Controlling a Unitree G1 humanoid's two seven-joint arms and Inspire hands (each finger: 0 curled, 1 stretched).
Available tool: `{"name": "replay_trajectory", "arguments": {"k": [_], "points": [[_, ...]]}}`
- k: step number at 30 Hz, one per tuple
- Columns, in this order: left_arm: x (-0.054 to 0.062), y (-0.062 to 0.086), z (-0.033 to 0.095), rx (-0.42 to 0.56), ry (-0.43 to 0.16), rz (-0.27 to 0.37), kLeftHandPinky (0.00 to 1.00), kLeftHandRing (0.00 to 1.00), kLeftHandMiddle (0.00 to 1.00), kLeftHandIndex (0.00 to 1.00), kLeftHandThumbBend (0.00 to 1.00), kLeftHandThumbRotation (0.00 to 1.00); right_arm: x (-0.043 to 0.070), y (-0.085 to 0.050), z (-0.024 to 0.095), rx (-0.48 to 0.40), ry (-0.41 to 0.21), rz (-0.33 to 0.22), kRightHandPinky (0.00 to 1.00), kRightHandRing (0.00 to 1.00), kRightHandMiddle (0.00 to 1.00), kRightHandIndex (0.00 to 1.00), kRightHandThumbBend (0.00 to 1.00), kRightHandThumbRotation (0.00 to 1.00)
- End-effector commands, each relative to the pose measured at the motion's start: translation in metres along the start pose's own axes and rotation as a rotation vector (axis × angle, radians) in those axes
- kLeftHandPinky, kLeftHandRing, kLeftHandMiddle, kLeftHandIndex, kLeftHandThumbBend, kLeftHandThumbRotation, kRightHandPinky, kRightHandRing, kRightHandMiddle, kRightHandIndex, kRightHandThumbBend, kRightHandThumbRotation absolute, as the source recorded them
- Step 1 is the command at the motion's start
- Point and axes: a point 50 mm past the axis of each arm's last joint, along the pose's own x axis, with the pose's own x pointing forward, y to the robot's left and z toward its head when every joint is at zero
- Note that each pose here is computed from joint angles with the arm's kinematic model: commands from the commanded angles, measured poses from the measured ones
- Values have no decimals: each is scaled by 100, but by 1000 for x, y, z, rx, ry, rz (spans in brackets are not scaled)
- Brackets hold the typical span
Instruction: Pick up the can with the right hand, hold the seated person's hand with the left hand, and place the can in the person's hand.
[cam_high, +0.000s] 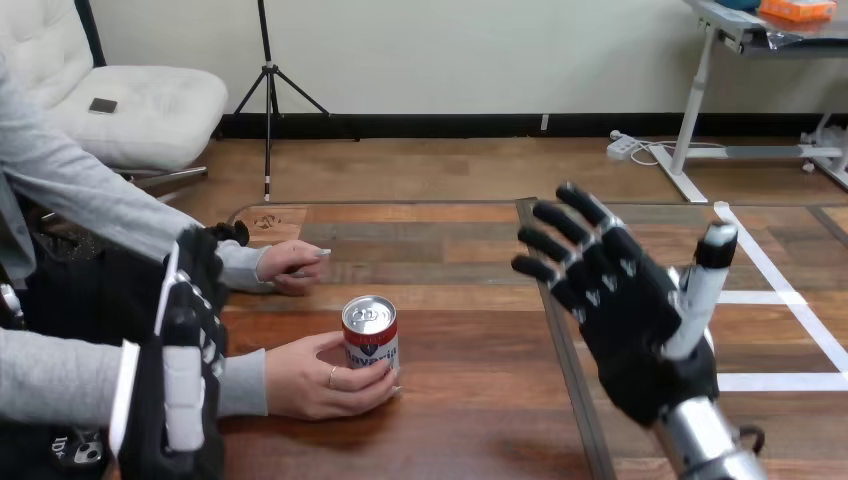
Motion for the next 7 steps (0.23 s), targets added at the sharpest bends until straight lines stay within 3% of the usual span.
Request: {"name": "replay_trajectory", "arguments": {"k": [1,7], "points": [[10,-3,13,-7,-109,-38,100,100,100,99,80,100,6,12,8,-29,-73,43,77,80,82,83,97,100],[8,-2,12,-9,-101,-65,100,100,100,99,78,100,0,12,6,-53,-70,40,79,81,82,83,97,100]]}}
